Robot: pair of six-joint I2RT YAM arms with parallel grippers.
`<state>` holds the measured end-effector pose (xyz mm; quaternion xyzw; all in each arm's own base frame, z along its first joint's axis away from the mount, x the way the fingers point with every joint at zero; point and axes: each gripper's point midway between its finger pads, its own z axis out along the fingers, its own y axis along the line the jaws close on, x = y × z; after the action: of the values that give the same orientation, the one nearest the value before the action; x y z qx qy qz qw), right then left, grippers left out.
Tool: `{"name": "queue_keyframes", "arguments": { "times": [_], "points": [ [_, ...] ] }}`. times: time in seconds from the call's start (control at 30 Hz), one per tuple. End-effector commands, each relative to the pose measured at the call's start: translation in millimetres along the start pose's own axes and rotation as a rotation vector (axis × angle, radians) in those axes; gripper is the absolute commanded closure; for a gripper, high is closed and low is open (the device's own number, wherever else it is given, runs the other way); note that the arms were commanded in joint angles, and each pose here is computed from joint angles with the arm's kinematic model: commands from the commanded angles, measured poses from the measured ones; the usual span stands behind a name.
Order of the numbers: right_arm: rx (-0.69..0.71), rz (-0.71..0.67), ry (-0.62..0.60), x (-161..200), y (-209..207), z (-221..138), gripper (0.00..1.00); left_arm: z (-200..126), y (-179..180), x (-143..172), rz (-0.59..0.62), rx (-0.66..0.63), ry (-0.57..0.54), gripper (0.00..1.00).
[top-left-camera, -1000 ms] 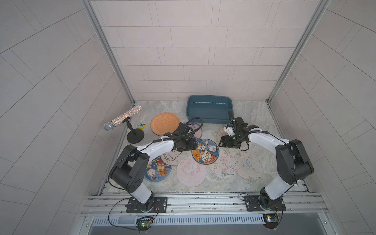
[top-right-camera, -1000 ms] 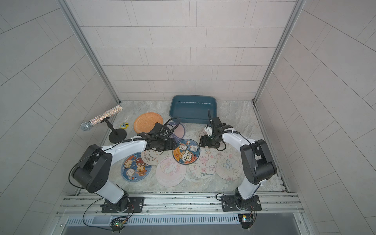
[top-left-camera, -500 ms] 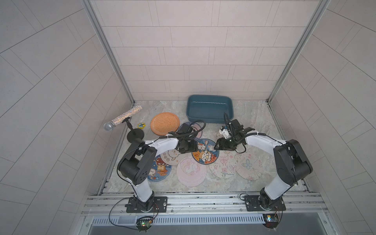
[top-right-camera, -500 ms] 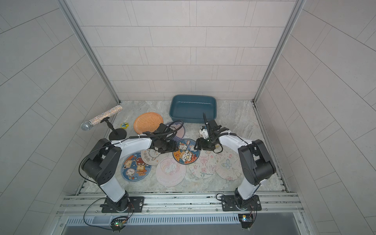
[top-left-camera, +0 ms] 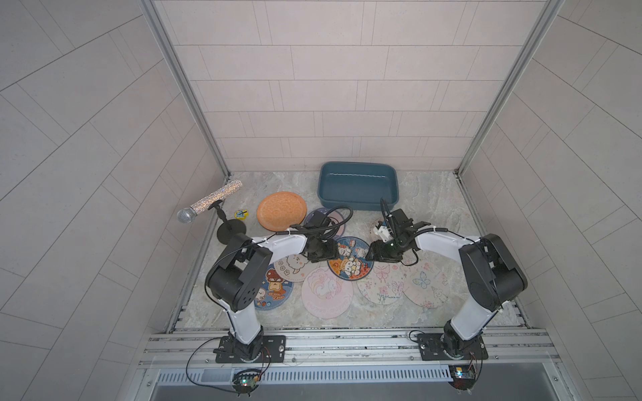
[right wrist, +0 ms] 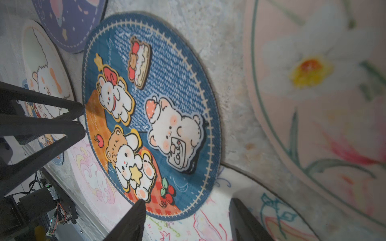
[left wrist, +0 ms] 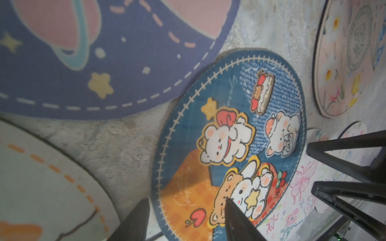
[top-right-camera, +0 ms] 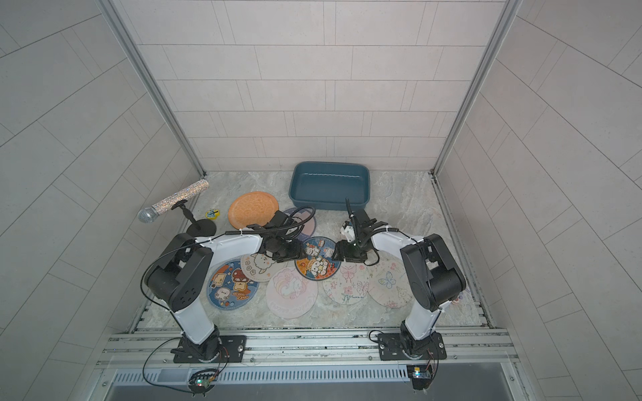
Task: Put the coasters into the storage box
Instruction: Pick up the coaster from the center of the board.
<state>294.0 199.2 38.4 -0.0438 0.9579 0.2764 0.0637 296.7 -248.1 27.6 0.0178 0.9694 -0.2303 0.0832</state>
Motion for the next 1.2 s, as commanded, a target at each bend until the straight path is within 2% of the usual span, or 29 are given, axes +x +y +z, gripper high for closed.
{"name": "queue_keyframes", "arguments": {
  "times": [0.0,0.4,0.53,0.6,0.7,0.87,0.93,1.0,1.17],
  "points": [
    [0.009,0.015,0.021,6,-3,11,0.34,10,5,8,-0.013,-0.021,0.04,0.39],
    [-0.01,0.024,0.03,8,5,25,0.36,15,7,14,-0.009,-0.036,0.076,0.43],
    [-0.017,0.024,0.024,7,8,26,0.39,15,7,15,-0.009,-0.037,0.079,0.44],
    [-0.018,0.027,0.022,6,9,25,0.43,15,7,15,-0.009,-0.036,0.08,0.44],
    [-0.018,0.025,0.019,6,9,25,0.55,15,6,16,-0.007,-0.035,0.081,0.44],
    [-0.029,0.016,-0.008,-1,14,19,0.88,12,5,14,-0.01,-0.035,0.069,0.44],
    [-0.039,0.006,-0.03,-6,19,12,0.96,8,3,11,-0.008,-0.029,0.049,0.43],
    [-0.06,-0.008,-0.054,-13,28,1,1.0,0,-2,4,-0.012,-0.009,0.01,0.4],
    [-0.109,-0.062,-0.109,-30,57,-33,1.0,-27,-15,-17,-0.008,0.045,-0.089,0.26]
  ]
}}
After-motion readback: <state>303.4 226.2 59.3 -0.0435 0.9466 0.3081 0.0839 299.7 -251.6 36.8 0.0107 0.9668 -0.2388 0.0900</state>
